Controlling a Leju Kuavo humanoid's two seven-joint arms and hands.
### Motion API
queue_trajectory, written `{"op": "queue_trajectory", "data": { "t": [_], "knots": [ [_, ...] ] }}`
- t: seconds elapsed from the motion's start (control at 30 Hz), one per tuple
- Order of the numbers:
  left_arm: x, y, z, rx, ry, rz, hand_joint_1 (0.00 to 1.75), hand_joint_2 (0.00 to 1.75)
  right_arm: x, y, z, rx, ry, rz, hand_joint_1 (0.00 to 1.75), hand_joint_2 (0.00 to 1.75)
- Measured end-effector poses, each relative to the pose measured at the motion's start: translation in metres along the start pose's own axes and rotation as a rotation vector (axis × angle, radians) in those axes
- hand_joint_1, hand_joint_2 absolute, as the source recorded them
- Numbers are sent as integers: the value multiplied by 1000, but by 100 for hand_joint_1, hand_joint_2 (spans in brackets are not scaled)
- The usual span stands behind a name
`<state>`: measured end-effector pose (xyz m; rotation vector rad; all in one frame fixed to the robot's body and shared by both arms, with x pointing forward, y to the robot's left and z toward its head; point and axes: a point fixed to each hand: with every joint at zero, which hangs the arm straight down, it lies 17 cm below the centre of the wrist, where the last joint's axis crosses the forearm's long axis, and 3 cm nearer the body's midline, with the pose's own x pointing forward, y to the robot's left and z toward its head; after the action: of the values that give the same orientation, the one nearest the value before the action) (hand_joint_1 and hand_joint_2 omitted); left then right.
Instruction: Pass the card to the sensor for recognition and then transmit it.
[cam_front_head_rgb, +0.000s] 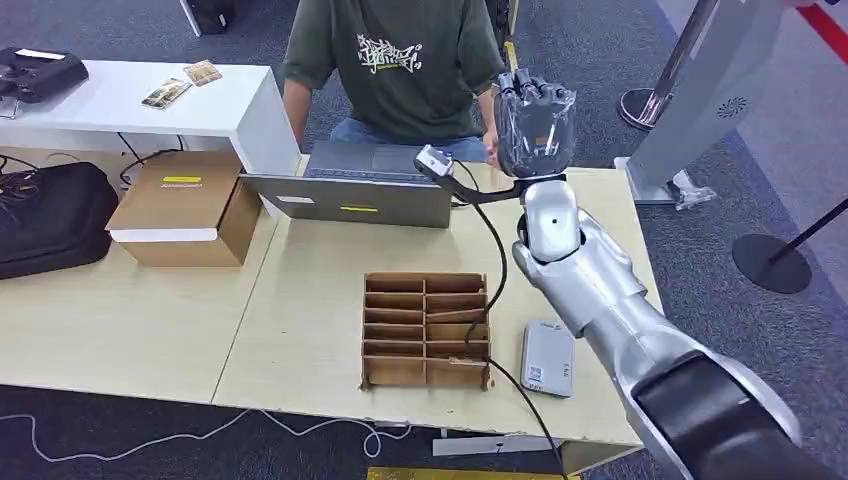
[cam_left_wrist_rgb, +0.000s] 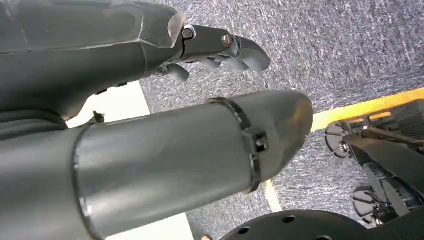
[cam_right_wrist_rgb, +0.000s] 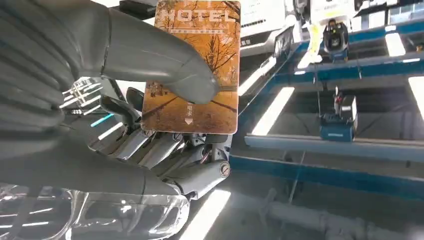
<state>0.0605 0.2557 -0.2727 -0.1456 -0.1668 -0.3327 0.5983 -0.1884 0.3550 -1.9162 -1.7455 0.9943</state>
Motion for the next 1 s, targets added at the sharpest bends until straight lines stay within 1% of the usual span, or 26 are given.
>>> {"op": "queue_trajectory", "data": {
  "t": [0.27, 0.4, 1.0],
  "knots": [
    [1, 1, 0, 1, -1, 0, 0, 0, 1, 2, 0, 7, -4, 4, 175, 175],
    [4, 0, 0, -4, -3, 12, 0, 0, 11, 14, 6, 44, -44, 11, 175, 175],
    [3, -1, 0, -6, -3, 20, 0, 0, 21, 19, 8, 63, -74, 8, 175, 175]
  ]
}}
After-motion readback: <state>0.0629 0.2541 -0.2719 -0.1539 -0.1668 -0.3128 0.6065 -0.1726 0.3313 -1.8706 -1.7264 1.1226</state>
